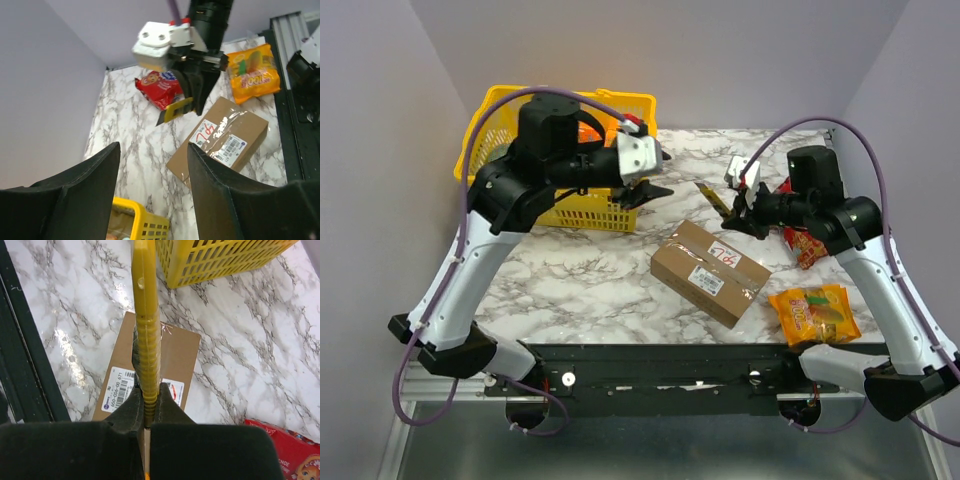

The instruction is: Unpack the express box

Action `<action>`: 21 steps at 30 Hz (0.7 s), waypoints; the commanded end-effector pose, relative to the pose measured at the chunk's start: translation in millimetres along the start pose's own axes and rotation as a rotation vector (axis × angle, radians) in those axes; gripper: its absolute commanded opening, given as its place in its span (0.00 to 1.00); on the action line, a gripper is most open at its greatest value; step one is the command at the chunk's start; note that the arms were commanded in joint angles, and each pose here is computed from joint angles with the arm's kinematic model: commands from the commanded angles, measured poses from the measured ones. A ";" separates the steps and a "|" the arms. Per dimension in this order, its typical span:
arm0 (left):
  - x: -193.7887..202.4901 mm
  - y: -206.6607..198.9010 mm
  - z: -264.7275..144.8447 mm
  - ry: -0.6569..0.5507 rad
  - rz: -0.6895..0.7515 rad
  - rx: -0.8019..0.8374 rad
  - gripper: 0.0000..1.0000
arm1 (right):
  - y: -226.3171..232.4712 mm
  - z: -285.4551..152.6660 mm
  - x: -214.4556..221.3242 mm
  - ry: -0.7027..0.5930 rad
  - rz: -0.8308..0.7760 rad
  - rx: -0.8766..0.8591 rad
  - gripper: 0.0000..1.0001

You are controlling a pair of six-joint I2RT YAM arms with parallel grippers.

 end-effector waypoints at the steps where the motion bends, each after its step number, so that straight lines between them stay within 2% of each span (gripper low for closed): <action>1: 26.5 -20.8 35.9 0.169 0.026 0.158 0.64 | -1.8 -13.4 -1.5 0.070 -0.038 0.046 0.00; 4: 27.2 -19.5 55.1 0.197 0.054 0.151 0.63 | -2.9 -19.4 -3.5 0.085 -0.057 0.073 0.00; 9: 22.5 -13.4 72.2 0.174 0.081 0.121 0.62 | -0.9 -24.8 -4.1 0.081 -0.081 0.089 0.00; 16: 22.2 -19.8 90.1 0.168 0.091 0.173 0.59 | 1.5 -28.5 -2.8 0.077 -0.113 0.098 0.00; 21: 25.4 -28.1 98.7 0.159 0.076 0.213 0.50 | 3.2 -30.1 -6.3 0.056 -0.118 0.095 0.00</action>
Point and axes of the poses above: each gripper's point midway between its finger pads, its own z axis out along the fingers, its own y axis along the line the jaws close on, x = y × z, the point moved 8 cm from there along -z, back along the fingers, and after that the axes turned 12 degrees about z, right-handed, at the moved point
